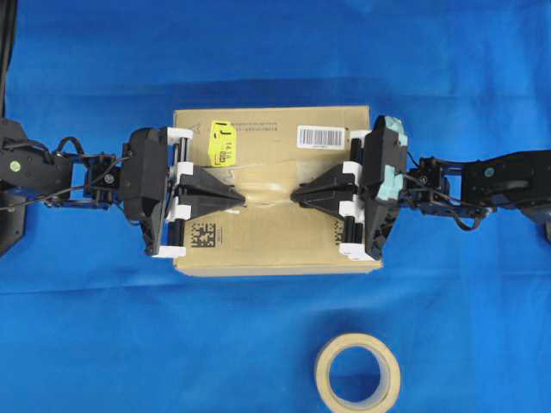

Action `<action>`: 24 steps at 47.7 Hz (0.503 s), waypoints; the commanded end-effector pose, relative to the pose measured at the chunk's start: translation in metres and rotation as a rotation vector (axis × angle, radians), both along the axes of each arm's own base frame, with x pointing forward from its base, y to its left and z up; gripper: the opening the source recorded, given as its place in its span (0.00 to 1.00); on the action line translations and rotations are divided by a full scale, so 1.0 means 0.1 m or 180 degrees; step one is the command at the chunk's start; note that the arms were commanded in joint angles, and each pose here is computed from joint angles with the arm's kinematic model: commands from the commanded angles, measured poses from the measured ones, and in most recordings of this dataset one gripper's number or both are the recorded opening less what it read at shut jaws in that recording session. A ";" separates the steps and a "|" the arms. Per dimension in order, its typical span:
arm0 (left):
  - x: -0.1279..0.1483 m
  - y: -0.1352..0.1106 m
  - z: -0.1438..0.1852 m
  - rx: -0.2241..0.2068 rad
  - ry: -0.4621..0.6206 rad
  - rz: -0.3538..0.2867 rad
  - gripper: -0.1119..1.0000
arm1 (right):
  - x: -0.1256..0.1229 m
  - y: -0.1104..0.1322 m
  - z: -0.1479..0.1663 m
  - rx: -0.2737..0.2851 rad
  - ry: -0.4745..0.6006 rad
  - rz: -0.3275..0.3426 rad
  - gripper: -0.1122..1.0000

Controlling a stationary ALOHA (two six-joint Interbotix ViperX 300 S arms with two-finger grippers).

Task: Apply tape along the seams of the closed cardboard box to seal it securely.

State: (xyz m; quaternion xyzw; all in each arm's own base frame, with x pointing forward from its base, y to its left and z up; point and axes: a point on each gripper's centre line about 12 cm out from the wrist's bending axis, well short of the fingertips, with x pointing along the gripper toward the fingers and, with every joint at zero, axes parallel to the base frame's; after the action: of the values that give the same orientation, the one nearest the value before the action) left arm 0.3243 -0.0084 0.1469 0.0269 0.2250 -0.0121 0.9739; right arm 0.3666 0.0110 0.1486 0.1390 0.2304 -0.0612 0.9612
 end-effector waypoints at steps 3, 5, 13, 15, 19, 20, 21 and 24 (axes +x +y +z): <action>0.00 0.00 0.21 0.0005 -0.0147 -0.0010 0.10 | -0.09 0.07 0.21 -0.0007 -0.0137 0.0091 0.10; 0.00 0.00 0.31 0.0001 -0.0210 -0.0012 0.10 | -0.11 0.06 0.32 -0.0014 -0.0235 0.0090 0.10; -0.11 0.00 0.67 -0.0012 -0.0371 -0.0020 0.10 | -0.33 0.03 0.74 -0.0130 -0.0548 0.0167 0.10; -0.15 0.00 0.71 -0.0013 -0.0391 -0.0021 0.10 | -0.40 0.01 0.82 -0.0167 -0.0596 0.0178 0.10; -0.25 0.00 0.80 -0.0021 -0.0454 -0.0021 0.10 | -0.54 0.00 0.95 -0.0212 -0.0693 0.0202 0.10; -0.29 0.00 0.82 -0.0022 -0.0483 -0.0022 0.10 | -0.58 0.00 0.97 -0.0227 -0.0713 0.0212 0.10; -0.32 0.00 0.84 -0.0027 -0.0503 -0.0020 0.10 | -0.62 -0.01 0.99 -0.0234 -0.0727 0.0213 0.10; -0.42 0.01 0.85 -0.0029 -0.0547 -0.0020 0.10 | -0.75 -0.02 1.04 -0.0234 -0.0791 0.0212 0.10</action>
State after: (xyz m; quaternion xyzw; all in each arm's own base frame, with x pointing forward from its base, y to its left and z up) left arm 0.2901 -0.0077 0.2205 0.0252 0.1624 -0.0137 0.9863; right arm 0.3038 0.0111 0.2367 0.1012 0.1375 -0.0216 0.9851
